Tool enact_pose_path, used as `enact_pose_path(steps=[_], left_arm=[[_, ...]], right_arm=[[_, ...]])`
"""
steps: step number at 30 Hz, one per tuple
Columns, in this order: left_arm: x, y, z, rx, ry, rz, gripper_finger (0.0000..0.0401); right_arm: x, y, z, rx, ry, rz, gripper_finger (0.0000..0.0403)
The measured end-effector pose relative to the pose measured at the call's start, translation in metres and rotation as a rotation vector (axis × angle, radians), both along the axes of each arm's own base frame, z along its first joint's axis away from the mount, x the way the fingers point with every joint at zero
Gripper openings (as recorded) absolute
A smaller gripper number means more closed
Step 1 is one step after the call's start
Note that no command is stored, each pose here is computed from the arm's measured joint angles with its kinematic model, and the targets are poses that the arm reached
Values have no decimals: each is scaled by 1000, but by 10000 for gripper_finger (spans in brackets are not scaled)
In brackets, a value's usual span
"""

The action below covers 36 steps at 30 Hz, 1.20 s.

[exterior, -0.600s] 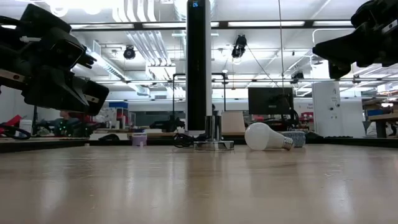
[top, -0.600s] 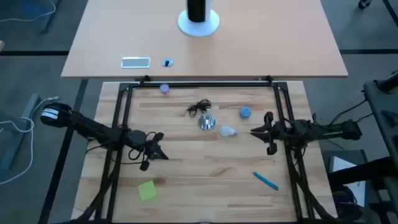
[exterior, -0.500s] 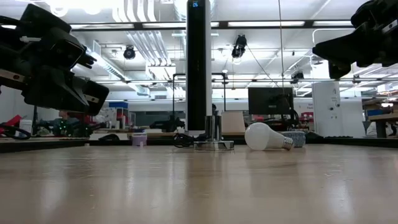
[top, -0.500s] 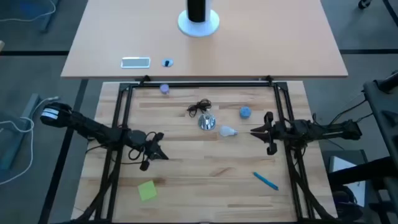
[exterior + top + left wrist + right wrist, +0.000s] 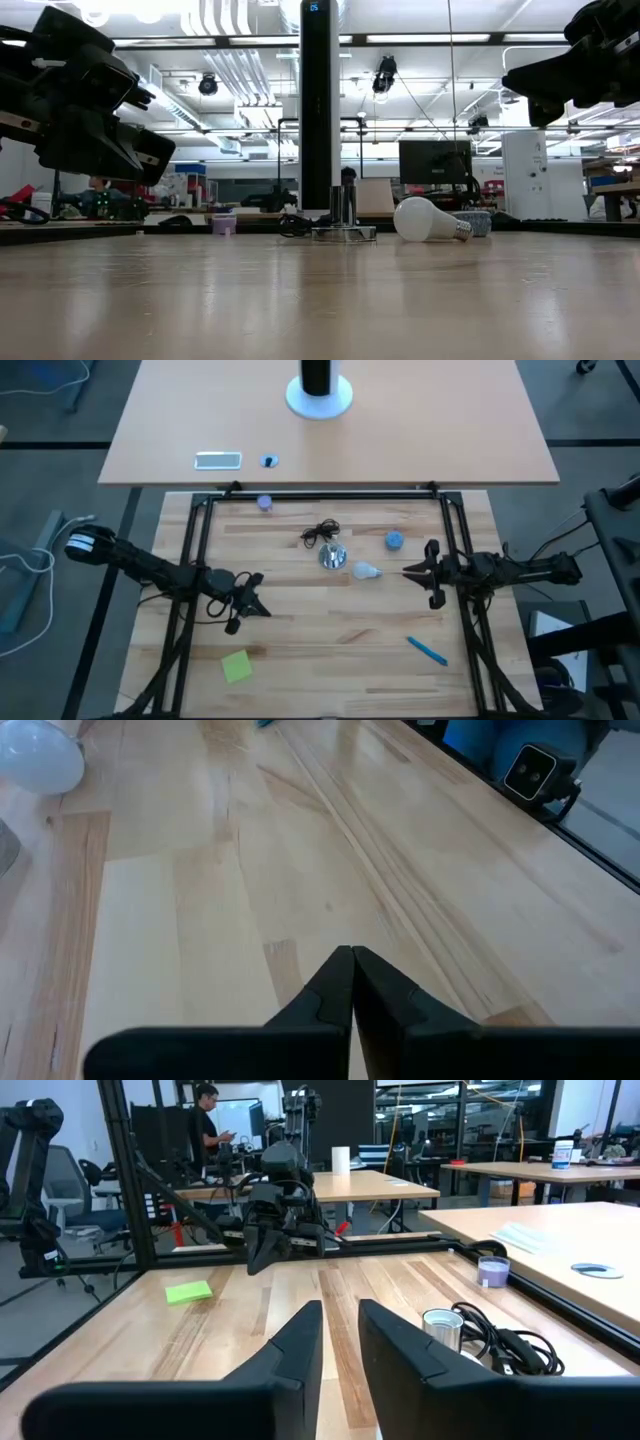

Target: Screw lightbulb

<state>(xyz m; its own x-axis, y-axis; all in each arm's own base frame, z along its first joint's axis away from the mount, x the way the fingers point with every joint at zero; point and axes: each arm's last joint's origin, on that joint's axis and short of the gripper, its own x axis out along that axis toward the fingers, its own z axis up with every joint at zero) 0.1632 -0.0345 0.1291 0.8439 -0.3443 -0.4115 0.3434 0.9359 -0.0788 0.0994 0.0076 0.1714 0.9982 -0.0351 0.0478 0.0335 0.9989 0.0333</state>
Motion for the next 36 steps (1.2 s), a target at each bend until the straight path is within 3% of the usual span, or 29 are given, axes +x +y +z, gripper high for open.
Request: enact_pose_path(steps=[8,26,32,36], left_arm=[[0,0,0,0,0,0,0],[1,0,2,-22,-21,10,0],[6,3,11,55,-143,123,0],[9,3,27,-84,-274,187,0]], right_arm=[[0,0,0,0,0,0,48],[0,0,0,0,0,0,68],[0,0,0,0,0,0,54],[0,0,0,0,-1,0,48]])
